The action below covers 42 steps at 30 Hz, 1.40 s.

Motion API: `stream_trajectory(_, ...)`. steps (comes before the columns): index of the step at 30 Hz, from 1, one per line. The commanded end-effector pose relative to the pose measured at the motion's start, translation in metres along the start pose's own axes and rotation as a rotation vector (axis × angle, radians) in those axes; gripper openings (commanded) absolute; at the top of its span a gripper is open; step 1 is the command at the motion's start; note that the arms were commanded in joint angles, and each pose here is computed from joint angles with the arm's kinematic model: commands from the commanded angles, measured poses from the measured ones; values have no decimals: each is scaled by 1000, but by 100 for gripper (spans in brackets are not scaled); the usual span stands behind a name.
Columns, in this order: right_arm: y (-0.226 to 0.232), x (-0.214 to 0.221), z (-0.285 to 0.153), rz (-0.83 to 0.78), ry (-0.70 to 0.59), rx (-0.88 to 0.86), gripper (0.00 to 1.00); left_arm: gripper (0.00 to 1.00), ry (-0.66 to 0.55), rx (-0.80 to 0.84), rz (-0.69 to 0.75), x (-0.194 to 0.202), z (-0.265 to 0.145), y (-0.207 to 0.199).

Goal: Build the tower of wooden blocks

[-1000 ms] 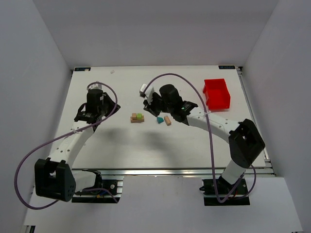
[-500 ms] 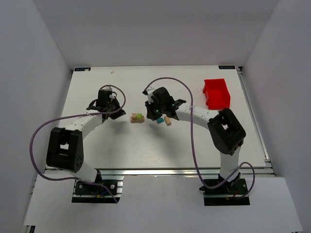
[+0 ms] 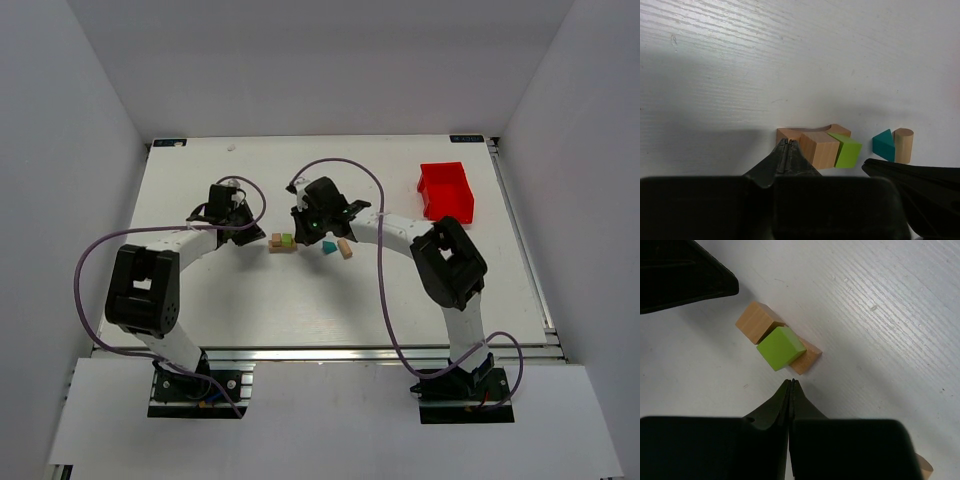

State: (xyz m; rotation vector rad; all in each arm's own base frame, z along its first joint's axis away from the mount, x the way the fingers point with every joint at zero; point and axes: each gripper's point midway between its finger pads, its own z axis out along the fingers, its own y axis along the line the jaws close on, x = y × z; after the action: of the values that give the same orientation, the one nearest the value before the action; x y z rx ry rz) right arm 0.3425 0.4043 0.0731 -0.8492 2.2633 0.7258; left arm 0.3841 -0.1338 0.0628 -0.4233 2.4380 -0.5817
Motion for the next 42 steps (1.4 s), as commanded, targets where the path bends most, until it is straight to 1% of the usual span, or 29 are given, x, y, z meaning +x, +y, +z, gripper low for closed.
stream_trajectory(1,5,-14,4,8,-19,-10,0,0,-27,69,30,-13,-3,-20)
stream_trajectory(22,0,-20,22,4,-13,-5,0,0,-12,85,43,-11,-1,-22)
stream_trajectory(33,-1,-21,22,5,-13,5,0,0,-5,109,53,-9,-1,-26)
stream_trajectory(37,-6,-20,19,16,-17,40,0,0,1,123,56,-7,-1,-28)
stream_trajectory(42,-7,-26,13,24,-55,48,0,0,3,128,62,-7,-1,-29)
